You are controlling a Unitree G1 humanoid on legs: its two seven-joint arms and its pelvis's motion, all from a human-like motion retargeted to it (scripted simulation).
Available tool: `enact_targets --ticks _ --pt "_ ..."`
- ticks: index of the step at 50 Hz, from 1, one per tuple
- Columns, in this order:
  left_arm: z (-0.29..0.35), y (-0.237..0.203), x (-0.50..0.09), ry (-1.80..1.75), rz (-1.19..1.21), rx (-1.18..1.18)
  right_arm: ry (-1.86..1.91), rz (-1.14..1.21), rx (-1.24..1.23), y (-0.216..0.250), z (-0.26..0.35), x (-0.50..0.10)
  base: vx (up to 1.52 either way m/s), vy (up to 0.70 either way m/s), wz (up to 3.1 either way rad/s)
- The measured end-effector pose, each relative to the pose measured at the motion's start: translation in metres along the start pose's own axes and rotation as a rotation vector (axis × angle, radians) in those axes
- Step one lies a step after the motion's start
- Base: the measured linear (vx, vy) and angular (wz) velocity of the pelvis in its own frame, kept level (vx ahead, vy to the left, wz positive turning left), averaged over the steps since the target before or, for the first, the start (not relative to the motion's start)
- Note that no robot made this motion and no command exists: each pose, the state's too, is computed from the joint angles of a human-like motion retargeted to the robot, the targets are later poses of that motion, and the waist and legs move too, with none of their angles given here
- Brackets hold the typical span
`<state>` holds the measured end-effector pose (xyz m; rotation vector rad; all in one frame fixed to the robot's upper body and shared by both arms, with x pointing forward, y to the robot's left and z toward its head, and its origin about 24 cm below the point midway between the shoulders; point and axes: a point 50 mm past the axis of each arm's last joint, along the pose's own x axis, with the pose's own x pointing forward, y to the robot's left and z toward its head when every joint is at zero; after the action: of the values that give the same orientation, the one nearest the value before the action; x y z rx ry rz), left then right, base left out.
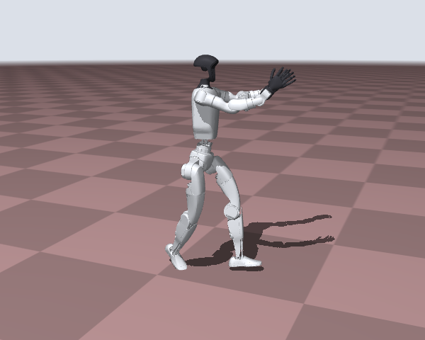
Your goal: Kungfu
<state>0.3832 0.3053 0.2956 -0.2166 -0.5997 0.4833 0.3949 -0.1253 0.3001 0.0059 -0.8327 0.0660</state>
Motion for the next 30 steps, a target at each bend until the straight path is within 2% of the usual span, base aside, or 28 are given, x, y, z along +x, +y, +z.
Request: enact_targets --ticks 5,10,14,18,21,25,27,30 --pt "-0.016 -0.013 -0.011 0.004 -0.08 0.079 0.068 -0.104 0.029 -0.022 -0.017 -0.017 0.61 0.21 1.65" --pt "-0.094 -0.004 -0.056 0.269 -0.169 0.246 0.257 -0.038 -0.101 -0.047 -0.063 -0.079 0.57 0.29 1.58" --pt "-0.191 0.008 -0.158 0.738 -0.289 0.282 0.672 0.028 -0.297 -0.064 -0.124 -0.191 0.26 -0.05 1.5" --pt "-0.248 0.033 -0.301 1.422 -0.36 0.234 1.407 0.075 -0.425 -0.074 -0.158 -0.364 0.04 0.07 0.59" --pt "-0.254 0.011 -0.384 1.636 -0.255 -0.066 2.088 0.104 -0.393 -0.084 -0.11 -0.51 0.15 0.12 0.43" --pt "-0.241 -0.034 -0.465 1.821 -0.107 -0.449 2.837 -0.1 -0.226 -0.094 0.036 -0.65 0.18 0.06 0.12" --pt "-0.234 -0.044 -0.488 1.93 -0.142 -0.427 3.051 -0.231 -0.176 -0.084 0.107 -0.686 0.11 -0.05 0.52" --pt "-0.241 -0.042 -0.47 1.833 -0.456 -0.092 3.206 -0.307 -0.073 -0.061 0.192 -0.715 0.14 -0.14 0.8"
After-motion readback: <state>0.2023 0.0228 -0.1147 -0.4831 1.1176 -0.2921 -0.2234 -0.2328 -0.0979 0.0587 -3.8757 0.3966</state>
